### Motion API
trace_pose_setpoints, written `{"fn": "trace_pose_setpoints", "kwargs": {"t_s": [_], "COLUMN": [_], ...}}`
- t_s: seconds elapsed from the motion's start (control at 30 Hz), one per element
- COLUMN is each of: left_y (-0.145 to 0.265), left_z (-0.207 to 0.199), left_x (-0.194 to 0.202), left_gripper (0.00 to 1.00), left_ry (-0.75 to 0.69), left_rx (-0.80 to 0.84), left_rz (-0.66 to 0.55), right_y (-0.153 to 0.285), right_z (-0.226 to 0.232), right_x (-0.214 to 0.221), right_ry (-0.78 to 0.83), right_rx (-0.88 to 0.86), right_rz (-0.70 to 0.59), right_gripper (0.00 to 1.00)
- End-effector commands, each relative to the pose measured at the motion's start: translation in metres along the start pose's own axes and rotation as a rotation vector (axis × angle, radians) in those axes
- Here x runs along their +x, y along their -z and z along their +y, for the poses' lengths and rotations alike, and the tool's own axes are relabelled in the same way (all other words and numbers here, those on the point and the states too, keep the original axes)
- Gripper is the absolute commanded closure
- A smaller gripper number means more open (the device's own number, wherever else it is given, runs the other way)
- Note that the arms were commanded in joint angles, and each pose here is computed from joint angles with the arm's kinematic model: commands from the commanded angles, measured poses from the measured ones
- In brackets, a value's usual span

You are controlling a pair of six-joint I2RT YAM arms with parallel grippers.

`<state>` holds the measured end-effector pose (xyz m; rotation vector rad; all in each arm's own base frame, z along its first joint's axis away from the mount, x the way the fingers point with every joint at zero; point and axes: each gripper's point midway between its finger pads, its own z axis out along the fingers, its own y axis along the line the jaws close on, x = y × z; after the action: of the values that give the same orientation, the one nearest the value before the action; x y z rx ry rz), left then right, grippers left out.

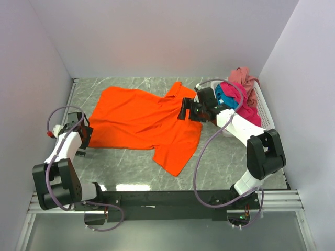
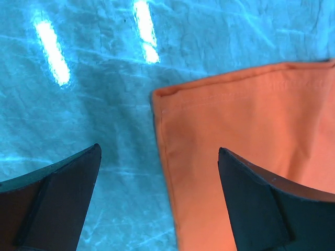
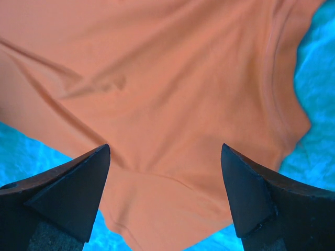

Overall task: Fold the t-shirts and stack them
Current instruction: Flatten the tshirt out

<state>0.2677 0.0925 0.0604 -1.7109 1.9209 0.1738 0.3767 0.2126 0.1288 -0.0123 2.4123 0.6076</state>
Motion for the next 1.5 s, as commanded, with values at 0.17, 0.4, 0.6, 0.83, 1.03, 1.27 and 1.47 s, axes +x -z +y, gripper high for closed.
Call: {"fn": "trace_pose_setpoints", "kwargs": {"t_s": [0.17,0.4,0.6,0.83,1.03,1.27,1.47], "left_y": [-0.034,-0.054,-0.057,-0.043,-0.032,-0.031,-0.028], "left_z": [-0.025,-0.014,-0.005,-0.013,-0.022,-0.021,-0.019], "left_x": [-0.009,0.009,0.012,0.008,0.006,0.006,0.0], "left_gripper": [0.19,0.57,0.99,0.99,0.99,0.99,0.99], "left_ry": [0.03,-0.011,-0.038,-0.045,-0.04,-0.036,-0.025], "left_rx": [0.042,-0.024,-0.046,0.019,0.099,0.089,0.093], "left_rz": [0.001,0.053,0.061,0.052,0.048,0.047,0.015], "right_y": [0.005,0.012,0.023,0.032,0.045,0.058,0.048], "right_z": [0.003,0.0,0.009,0.047,0.051,0.056,0.073], "right_x": [0.013,0.032,0.05,0.124,0.194,0.231,0.247], "right_ry": [0.036,0.041,0.095,0.323,0.399,0.566,0.59], "right_rx": [-0.022,-0.004,-0.007,-0.067,-0.025,0.009,-0.047], "right_rz": [-0.012,0.015,0.045,0.209,0.361,0.457,0.478], "right_gripper": [0.08,0.08,0.08,0.12,0.17,0.2,0.26]}}
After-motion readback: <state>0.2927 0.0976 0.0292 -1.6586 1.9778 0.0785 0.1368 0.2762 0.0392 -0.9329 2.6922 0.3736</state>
